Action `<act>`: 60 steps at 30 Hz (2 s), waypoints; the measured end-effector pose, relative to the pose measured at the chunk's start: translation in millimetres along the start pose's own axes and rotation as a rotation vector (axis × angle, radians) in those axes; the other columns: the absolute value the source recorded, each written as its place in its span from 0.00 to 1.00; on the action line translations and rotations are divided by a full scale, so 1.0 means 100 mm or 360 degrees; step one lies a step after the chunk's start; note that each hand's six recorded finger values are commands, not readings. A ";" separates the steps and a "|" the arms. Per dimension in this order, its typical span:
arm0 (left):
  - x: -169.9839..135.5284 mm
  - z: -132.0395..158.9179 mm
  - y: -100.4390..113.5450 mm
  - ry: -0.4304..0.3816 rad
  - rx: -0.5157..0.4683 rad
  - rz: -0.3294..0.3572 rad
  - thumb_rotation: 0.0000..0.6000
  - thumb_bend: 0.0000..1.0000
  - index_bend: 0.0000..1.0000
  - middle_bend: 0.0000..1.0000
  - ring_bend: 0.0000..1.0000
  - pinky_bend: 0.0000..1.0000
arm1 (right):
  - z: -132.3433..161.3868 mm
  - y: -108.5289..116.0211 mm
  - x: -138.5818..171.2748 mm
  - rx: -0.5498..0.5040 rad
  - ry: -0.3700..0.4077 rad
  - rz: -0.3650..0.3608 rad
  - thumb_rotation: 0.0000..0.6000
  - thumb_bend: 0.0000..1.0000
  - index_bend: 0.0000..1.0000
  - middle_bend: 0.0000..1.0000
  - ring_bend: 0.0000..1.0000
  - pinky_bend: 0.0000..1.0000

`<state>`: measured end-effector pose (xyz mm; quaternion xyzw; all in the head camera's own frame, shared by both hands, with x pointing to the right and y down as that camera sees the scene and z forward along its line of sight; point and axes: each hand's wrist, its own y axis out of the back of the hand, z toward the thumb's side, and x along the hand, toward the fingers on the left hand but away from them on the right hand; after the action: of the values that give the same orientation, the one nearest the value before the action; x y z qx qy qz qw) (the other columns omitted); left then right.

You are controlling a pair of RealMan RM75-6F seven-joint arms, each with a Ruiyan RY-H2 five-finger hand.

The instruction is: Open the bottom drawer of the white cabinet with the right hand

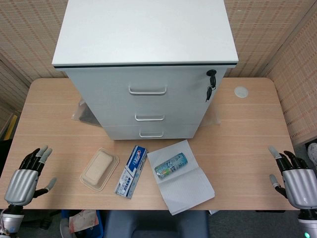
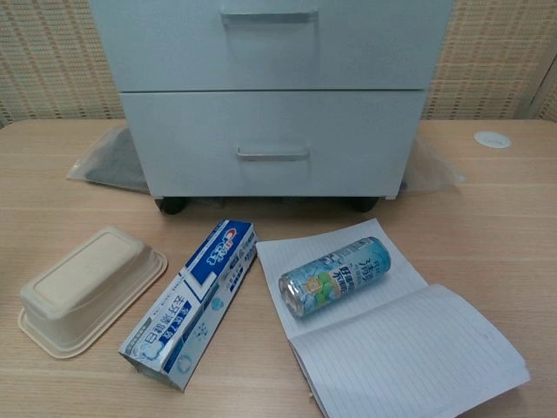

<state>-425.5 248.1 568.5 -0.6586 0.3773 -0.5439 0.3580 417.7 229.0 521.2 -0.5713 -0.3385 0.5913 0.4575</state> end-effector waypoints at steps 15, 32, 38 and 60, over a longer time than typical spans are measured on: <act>0.00 0.00 0.02 -0.0004 -0.0001 0.0018 1.00 0.29 0.01 0.00 0.03 0.11 | 0.52 -0.04 -0.25 -0.0094 0.0267 0.0043 1.00 0.29 0.10 0.54 0.47 0.48; -0.11 -0.08 0.07 0.0023 0.0006 0.0032 1.00 0.29 0.01 0.00 0.03 0.11 | 1.74 -0.15 -1.07 -0.0019 0.0581 0.0284 1.00 0.29 0.10 0.93 0.92 0.82; -0.14 -0.11 0.08 0.0034 0.0009 0.0035 1.00 0.29 0.01 0.00 0.03 0.11 | 2.24 -0.13 -1.25 -0.0018 0.0716 0.0347 1.00 0.29 0.11 0.94 0.93 0.83; -0.17 -0.16 0.03 0.0058 0.0012 0.0010 1.00 0.29 0.01 0.00 0.03 0.11 | 2.97 -0.36 -1.58 0.0074 0.0769 0.0457 1.00 0.29 0.11 0.94 0.93 0.83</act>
<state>-443.7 261.0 560.7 -0.6460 0.3839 -0.5559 0.3553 119.5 131.6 646.9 -0.7272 -0.1215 0.5044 0.4495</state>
